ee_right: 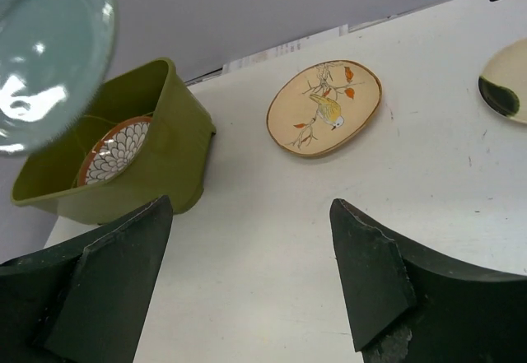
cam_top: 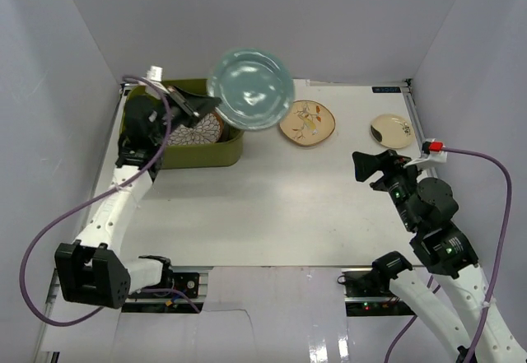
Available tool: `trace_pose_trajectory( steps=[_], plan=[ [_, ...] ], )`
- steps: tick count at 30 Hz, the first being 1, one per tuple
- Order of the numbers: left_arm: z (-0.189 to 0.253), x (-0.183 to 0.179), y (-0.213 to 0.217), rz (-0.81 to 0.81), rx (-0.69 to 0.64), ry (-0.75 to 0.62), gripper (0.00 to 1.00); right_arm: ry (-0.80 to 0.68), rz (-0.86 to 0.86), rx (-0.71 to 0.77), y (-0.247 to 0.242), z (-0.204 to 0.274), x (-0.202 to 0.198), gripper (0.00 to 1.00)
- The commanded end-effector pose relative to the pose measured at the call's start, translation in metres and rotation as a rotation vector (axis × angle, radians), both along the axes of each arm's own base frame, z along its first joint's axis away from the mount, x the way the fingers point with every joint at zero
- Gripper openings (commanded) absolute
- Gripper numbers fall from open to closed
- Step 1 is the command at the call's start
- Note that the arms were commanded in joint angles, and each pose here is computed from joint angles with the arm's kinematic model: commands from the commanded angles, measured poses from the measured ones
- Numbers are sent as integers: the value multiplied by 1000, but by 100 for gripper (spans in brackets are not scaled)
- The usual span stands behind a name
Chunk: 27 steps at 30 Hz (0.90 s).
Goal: Place the plates into the plastic bin on the countertop
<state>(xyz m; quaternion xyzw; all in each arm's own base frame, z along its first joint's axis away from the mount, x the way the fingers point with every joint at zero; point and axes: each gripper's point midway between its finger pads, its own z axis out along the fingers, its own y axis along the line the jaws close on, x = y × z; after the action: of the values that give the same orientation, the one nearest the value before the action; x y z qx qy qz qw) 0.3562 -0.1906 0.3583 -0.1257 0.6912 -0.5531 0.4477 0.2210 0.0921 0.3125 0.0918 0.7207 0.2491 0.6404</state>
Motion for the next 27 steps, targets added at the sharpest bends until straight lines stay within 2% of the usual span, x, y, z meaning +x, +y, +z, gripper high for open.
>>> trace_pose_trajectory(
  steps=[1,4,10,18,23,27],
  plan=[
    [26,32,84,163,-36,-32,0,-29,-21,-14,0,5,10,83],
    [13,56,131,258,-65,15,0,19,-27,-44,3,-17,19,83],
    [-9,88,181,379,-28,59,0,94,-25,-76,16,-52,42,83],
    [-64,104,197,429,12,179,0,196,-11,-60,31,-95,80,83],
    [-98,107,208,484,89,246,0,275,-48,28,33,-128,115,85],
    [-121,104,216,530,131,302,0,286,-108,138,26,-135,149,86]
  ],
)
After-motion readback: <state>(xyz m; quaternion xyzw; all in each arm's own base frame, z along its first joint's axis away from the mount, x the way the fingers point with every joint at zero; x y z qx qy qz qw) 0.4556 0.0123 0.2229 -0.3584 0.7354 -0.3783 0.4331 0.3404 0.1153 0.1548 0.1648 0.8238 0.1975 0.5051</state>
